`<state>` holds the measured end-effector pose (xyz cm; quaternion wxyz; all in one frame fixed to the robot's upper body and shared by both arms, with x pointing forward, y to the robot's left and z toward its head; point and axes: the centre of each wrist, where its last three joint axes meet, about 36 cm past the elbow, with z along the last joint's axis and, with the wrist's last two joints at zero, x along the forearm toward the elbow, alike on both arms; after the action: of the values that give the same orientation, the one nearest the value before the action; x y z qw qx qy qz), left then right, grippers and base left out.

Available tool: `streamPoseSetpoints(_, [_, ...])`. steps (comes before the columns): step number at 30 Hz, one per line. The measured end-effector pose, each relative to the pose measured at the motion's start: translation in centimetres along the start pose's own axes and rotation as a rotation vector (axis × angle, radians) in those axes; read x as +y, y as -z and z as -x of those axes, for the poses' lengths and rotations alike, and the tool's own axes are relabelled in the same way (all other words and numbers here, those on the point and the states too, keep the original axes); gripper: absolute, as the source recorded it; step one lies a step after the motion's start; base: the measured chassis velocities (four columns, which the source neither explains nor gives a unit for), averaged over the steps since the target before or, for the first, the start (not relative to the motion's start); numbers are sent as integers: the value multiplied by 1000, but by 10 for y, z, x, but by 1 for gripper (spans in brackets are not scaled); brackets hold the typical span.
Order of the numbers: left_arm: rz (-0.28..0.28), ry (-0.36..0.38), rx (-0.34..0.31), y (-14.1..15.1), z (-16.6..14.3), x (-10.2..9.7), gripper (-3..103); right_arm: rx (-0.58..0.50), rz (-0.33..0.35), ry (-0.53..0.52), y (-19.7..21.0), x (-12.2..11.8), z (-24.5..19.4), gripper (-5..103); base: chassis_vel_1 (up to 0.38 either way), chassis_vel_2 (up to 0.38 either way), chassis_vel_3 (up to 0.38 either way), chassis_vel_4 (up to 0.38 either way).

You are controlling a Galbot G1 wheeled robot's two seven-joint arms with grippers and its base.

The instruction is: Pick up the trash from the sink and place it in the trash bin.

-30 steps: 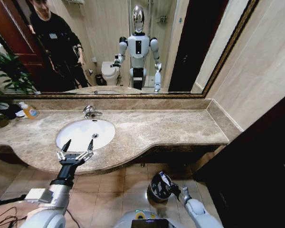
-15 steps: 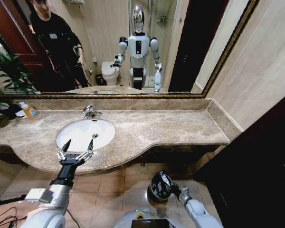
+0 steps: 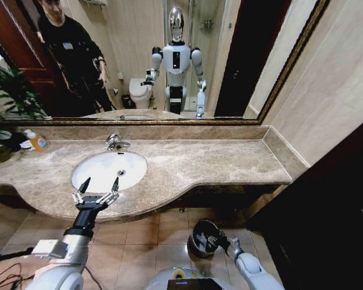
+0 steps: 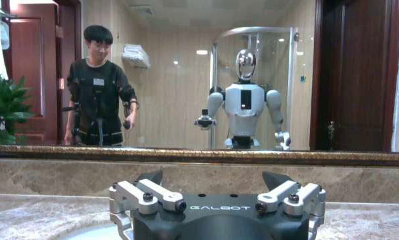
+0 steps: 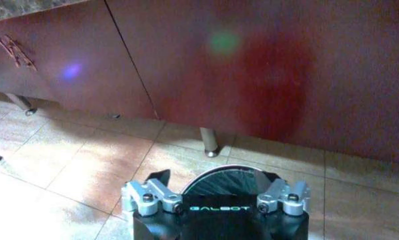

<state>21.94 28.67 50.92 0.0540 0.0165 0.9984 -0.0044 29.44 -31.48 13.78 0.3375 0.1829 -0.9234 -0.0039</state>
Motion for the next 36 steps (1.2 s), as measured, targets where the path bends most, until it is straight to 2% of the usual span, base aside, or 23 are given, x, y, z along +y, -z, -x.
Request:
streamPoseSetpoints(3, [0, 0, 0, 0, 0, 0, 100, 2, 1, -1, 0, 0, 0, 97, 0, 0, 0, 0])
streamPoseSetpoints(18, [0, 0, 0, 0, 0, 0, 100, -5, 17, -9, 9, 4, 0, 100, 0, 0, 0, 0])
streamPoseSetpoints(23, [0, 0, 0, 0, 0, 0, 100, -45, 29, -17, 22, 7, -24, 100, 0, 0, 0, 0])
streamPoseSetpoints(26, [0, 0, 0, 0, 0, 0, 100, -190, 33, -61, 45, -5, -60, 100, 0, 0, 0, 0])
streamPoseSetpoints(27, [0, 0, 0, 0, 0, 0, 100, -190, 33, -61, 45, -5, -60, 100, 0, 0, 0, 0])
streamPoseSetpoints(30, [0, 0, 0, 0, 0, 0, 100, -333, 67, -88, 86, -9, -99, 100, 0, 0, 0, 0])
streamPoseSetpoints(31, [0, 0, 0, 0, 0, 0, 100, -333, 67, -88, 86, -9, -99, 100, 0, 0, 0, 0])
streamPoseSetpoints(35, [0, 0, 0, 0, 0, 0, 100, -484, 76, -131, 138, -7, -135, 100, 0, 0, 0, 0])
streamPoseSetpoints(36, [0, 0, 0, 0, 0, 0, 100, -484, 76, -131, 138, -7, -135, 100, 0, 0, 0, 0])
